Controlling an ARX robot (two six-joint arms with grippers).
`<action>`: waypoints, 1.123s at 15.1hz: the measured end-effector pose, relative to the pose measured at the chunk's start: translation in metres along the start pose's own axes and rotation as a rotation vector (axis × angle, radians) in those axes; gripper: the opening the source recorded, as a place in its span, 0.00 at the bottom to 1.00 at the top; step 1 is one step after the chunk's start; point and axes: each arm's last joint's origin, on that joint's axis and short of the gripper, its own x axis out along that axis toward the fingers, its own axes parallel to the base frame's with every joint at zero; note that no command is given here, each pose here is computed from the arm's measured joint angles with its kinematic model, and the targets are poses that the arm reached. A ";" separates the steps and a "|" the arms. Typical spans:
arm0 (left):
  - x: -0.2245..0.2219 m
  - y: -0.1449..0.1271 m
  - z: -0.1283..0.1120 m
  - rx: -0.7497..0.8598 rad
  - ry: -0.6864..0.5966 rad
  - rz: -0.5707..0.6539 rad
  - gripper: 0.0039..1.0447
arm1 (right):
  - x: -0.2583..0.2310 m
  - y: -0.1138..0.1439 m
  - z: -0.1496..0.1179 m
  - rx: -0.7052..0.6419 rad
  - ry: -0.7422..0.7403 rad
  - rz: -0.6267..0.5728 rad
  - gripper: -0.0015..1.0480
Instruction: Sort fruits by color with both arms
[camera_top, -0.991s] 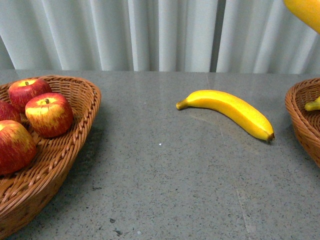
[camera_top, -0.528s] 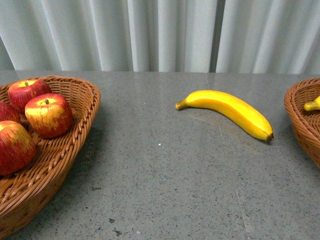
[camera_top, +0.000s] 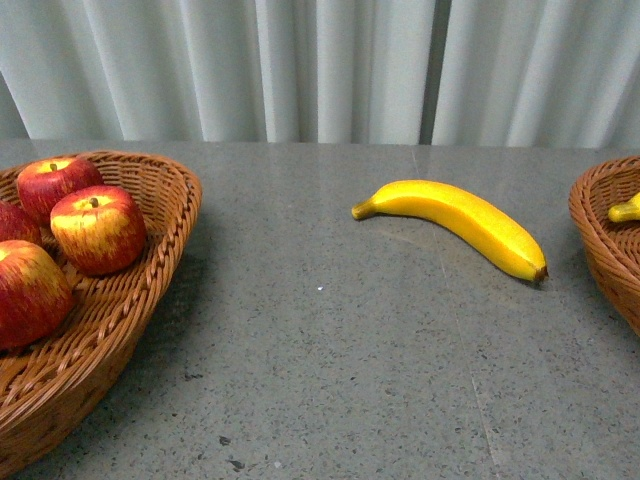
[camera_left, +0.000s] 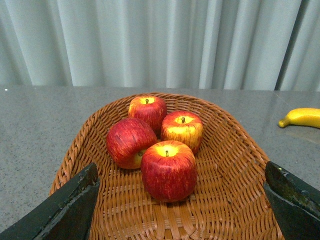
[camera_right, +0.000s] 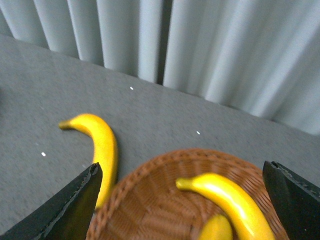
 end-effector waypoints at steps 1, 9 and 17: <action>0.000 0.000 0.000 0.000 0.000 0.000 0.94 | 0.020 0.012 0.017 0.009 -0.025 0.035 0.94; 0.000 0.000 0.000 0.000 0.000 0.000 0.94 | 0.190 0.107 0.035 0.016 0.135 0.263 0.94; 0.000 0.000 0.000 0.000 0.000 0.000 0.94 | 0.237 0.085 -0.007 -0.167 0.428 0.270 0.94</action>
